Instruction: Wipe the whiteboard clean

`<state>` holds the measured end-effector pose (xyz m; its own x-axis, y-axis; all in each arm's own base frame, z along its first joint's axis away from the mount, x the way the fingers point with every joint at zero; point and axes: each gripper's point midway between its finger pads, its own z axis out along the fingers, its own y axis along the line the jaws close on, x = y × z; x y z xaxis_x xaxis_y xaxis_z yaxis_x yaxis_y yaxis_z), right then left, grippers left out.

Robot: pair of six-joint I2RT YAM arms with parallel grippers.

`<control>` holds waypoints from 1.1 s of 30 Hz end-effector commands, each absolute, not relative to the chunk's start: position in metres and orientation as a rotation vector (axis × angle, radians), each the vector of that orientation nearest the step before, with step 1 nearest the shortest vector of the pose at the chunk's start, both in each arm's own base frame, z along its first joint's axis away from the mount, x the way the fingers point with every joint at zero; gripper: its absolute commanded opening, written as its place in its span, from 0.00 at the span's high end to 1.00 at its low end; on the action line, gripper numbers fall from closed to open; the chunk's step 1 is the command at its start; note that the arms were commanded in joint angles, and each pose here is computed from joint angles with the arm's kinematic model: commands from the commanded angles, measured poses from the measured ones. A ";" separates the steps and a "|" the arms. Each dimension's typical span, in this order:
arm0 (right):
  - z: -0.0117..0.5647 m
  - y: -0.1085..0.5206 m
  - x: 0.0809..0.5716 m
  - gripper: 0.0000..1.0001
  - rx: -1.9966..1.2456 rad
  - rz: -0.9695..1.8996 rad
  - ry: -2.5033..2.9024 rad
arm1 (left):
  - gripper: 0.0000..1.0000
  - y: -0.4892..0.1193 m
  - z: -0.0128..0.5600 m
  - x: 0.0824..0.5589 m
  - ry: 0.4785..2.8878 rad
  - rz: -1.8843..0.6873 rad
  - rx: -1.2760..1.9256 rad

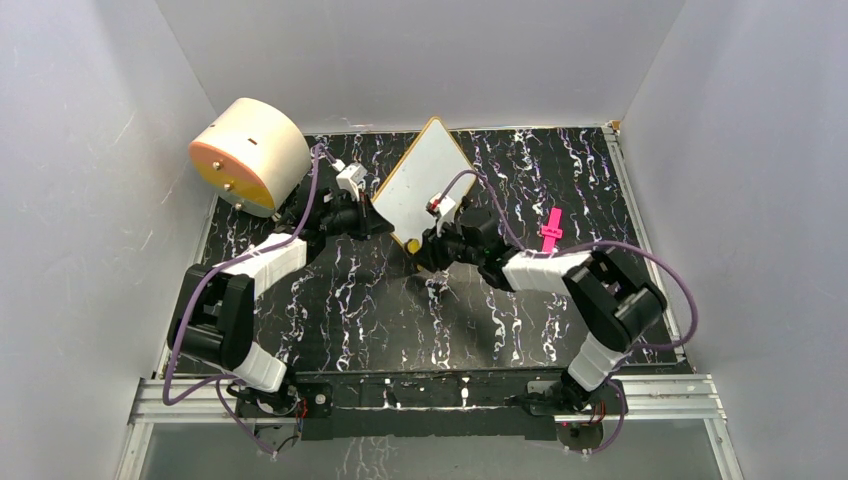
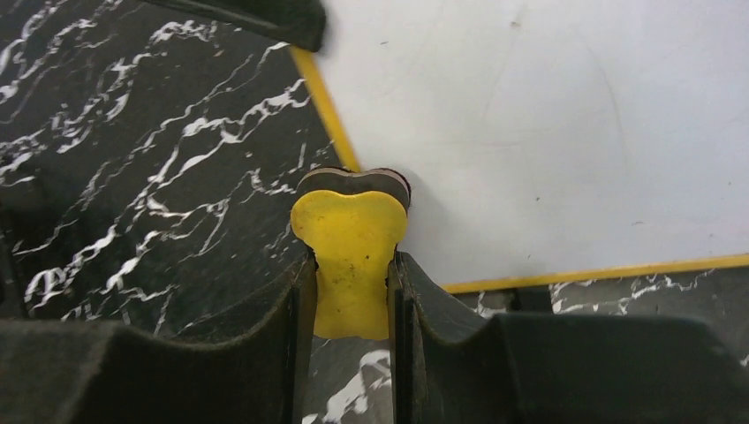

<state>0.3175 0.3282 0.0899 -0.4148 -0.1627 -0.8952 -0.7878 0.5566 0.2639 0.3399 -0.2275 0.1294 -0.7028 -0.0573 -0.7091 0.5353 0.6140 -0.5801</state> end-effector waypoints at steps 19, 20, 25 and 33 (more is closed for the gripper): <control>0.168 0.151 0.339 0.77 -0.009 0.325 2.023 | 0.25 -0.206 0.209 0.333 1.974 -0.876 0.338; 0.166 0.144 0.337 0.77 0.011 0.302 2.040 | 0.25 -0.198 0.210 0.330 1.969 -0.834 0.307; 0.144 0.126 0.326 0.78 0.070 0.238 2.151 | 0.25 -0.152 0.225 0.311 1.919 -0.638 0.120; 0.102 0.114 0.318 0.78 0.102 0.147 2.312 | 0.18 -0.106 0.251 0.287 1.906 -0.466 -0.092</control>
<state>0.3162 0.1221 0.1117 -0.6425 0.1079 -0.7586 -0.0278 0.9861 0.1638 0.2929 -0.1345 0.2500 -0.3774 -0.2452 -0.8930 0.3128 0.8739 -0.3722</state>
